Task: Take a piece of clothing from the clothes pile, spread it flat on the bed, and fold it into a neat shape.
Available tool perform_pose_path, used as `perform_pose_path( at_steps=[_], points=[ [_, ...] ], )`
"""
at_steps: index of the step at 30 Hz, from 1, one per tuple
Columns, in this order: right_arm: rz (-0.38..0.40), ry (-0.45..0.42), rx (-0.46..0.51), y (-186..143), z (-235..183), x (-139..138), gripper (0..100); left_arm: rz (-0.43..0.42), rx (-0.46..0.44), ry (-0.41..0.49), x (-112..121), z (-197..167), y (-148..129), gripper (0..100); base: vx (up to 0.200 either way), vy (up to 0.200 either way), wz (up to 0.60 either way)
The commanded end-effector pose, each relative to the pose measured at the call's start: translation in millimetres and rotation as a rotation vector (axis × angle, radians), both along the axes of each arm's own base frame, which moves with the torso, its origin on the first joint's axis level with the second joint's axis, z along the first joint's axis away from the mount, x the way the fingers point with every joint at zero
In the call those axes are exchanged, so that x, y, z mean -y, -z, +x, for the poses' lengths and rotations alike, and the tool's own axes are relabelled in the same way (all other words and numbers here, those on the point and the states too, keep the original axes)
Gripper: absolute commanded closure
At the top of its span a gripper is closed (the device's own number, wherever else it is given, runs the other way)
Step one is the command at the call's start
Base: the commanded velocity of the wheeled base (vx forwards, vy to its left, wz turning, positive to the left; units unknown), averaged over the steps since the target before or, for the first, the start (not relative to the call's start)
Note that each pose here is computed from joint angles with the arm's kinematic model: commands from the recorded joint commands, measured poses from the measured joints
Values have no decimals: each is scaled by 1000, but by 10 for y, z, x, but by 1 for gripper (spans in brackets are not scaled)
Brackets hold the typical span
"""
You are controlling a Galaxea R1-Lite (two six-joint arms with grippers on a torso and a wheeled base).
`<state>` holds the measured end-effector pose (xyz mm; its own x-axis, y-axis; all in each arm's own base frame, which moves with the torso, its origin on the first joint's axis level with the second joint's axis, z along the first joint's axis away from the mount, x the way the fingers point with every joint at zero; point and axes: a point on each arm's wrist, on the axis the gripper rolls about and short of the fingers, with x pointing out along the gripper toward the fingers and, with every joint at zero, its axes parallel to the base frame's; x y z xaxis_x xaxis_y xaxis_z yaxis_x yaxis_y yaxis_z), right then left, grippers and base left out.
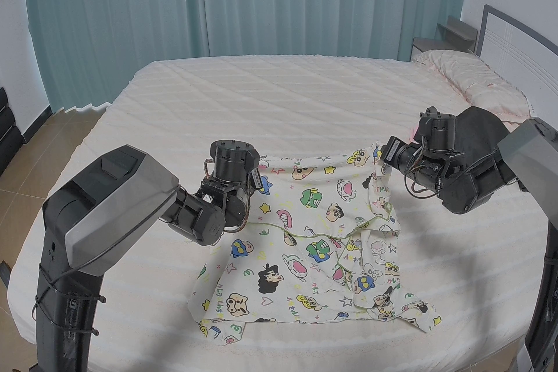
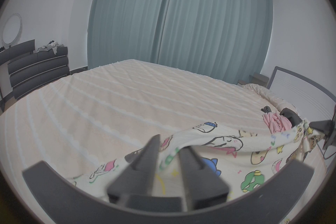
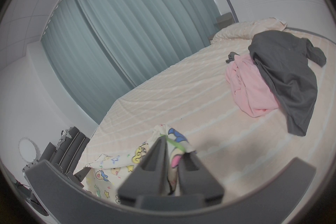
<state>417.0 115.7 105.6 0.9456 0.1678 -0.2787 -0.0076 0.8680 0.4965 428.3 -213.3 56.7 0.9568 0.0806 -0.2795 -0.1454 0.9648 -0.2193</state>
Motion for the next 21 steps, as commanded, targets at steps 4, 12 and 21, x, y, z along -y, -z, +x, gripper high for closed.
perform_pose_path(
  at_steps=[4, 12, 21],
  points=[
    [68, 58, -24, 282, 279, -17, 0, -8, 22, -69, -101, 244, 149, 0, 0, 0, 0],
    [179, 186, -2, 234, 416, 244, 0, -16, 39, -173, -534, 438, 103, 0, 0, 0, 0],
    [217, 248, 10, 102, 411, 574, 0, -48, 57, -226, -784, 407, -129, 0, 0, 0, 0]
  ],
)
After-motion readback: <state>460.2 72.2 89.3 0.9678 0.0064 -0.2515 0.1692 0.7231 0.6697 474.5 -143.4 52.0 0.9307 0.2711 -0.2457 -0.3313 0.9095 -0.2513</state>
